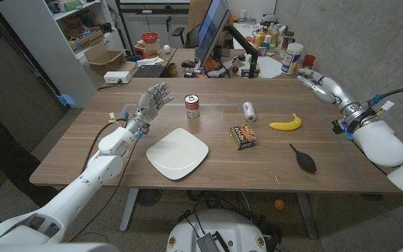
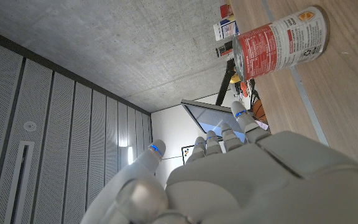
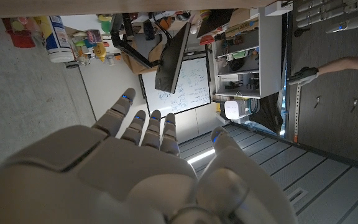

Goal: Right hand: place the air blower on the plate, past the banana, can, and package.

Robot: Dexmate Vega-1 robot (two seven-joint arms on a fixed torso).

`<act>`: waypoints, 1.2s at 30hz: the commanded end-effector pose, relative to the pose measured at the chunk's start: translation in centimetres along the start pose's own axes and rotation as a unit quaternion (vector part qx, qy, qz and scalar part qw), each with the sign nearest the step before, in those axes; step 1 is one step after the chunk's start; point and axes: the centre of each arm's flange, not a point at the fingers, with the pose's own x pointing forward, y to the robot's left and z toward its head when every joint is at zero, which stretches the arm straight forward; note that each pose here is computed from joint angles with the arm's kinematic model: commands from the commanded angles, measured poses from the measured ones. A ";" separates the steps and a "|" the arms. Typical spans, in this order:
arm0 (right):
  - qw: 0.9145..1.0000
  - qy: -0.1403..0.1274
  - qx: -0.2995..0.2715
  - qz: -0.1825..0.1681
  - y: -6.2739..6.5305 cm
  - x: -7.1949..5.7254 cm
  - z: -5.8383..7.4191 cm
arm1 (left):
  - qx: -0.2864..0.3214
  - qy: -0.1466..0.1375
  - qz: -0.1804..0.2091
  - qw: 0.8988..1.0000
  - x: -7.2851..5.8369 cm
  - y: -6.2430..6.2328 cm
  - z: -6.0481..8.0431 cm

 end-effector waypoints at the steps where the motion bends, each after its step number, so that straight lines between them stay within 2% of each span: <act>1: 0.984 0.024 -0.175 0.003 -1.6 -3.7 1.2 | 0.000 0.005 -0.009 1.000 0.0 0.0 -0.6; 7: 0.977 0.029 -0.213 0.008 -1.8 -5.1 1.4 | 0.000 0.006 -0.010 1.000 0.0 0.1 -0.6; 14: 0.963 0.045 -0.265 0.009 -2.1 -6.5 1.4 | 0.000 0.009 -0.014 1.000 0.3 0.1 -0.9; 19: 0.954 0.064 -0.293 0.007 -2.2 -7.2 1.3 | -0.002 0.011 -0.019 1.000 0.5 -0.1 -1.1; 22: 0.944 0.074 -0.321 0.011 -2.1 -7.4 1.2 | -0.003 0.011 -0.023 1.000 0.7 -0.2 -1.3; 26: 0.935 0.088 -0.342 0.011 -2.0 -7.8 1.0 | -0.002 0.011 -0.026 1.000 0.8 -0.2 -1.3; 31: 0.922 0.103 -0.373 0.011 -1.9 -8.8 1.0 | -0.001 0.011 -0.022 1.000 0.8 0.2 -1.2; 36: 0.916 0.118 -0.382 0.019 -1.6 -9.0 0.9 | -0.001 0.012 -0.021 1.000 0.9 0.4 -1.4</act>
